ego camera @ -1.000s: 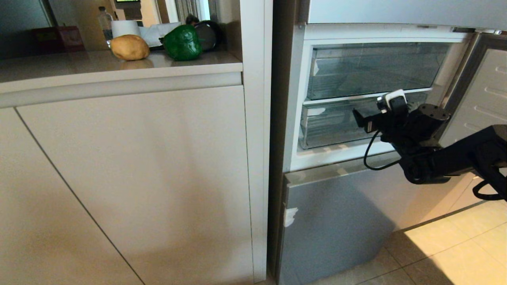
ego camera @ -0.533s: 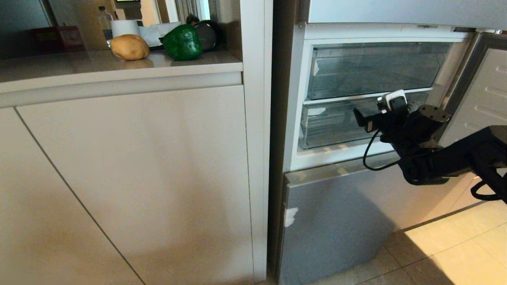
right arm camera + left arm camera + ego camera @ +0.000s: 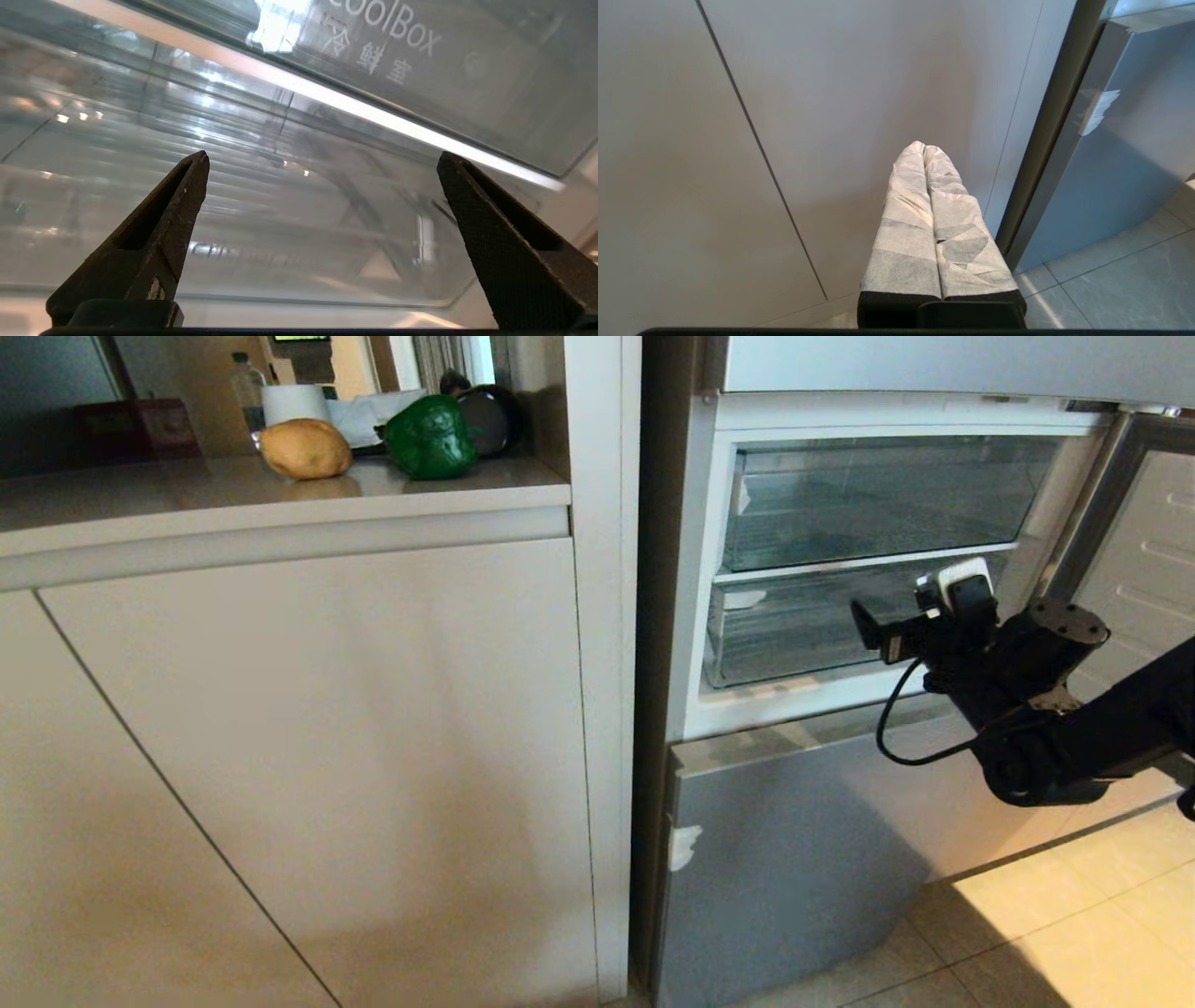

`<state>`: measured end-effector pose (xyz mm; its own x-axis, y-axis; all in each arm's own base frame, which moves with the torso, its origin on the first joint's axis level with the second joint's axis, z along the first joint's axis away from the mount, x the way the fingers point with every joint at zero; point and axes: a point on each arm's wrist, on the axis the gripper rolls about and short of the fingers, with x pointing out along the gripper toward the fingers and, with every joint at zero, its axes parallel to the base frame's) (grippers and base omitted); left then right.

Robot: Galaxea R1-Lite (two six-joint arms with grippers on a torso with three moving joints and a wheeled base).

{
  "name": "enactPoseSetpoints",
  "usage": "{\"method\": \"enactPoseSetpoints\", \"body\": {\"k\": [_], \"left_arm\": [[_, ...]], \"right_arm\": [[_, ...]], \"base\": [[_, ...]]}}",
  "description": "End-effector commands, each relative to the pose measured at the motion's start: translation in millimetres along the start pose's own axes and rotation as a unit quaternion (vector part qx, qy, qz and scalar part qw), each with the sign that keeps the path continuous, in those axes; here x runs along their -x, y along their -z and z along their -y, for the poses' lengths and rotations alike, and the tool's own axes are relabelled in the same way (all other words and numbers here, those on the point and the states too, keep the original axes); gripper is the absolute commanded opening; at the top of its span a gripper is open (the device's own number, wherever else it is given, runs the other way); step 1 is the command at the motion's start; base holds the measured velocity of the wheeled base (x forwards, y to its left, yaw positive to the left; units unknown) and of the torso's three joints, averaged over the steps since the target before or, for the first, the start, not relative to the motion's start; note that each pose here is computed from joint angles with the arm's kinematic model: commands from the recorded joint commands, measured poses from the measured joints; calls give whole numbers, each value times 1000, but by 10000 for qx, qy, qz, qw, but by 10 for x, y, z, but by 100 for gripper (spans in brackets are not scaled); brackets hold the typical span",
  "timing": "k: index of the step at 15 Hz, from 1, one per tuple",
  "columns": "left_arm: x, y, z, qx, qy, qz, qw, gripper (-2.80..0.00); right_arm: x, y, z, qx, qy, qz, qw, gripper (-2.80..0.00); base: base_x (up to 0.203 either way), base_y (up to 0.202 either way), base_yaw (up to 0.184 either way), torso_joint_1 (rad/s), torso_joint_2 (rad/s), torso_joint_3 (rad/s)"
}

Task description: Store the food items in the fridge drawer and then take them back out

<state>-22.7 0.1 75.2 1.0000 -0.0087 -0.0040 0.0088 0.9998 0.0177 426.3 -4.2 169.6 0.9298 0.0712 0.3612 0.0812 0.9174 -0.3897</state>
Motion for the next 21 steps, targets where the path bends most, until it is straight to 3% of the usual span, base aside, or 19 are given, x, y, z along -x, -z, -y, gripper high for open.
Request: {"method": "enactPoseSetpoints", "body": {"k": [1,7,21], "left_arm": [[-1,0,0,-3,2,-3,10000,-280],[-1,0,0,-3,2,-3,10000,-280],[-1,0,0,-4,2,-3,10000,-280]], "right_arm": [[35,-7,-3,15,-19,-21,10000,0],[-260,231,-76,15,3,49,10000,0],[-374,147,-84,107,118,401,9991,0]], "base": [[0,0,0,0,0,0],[0,0,0,0,0,0],[0,0,0,0,0,0]]}}
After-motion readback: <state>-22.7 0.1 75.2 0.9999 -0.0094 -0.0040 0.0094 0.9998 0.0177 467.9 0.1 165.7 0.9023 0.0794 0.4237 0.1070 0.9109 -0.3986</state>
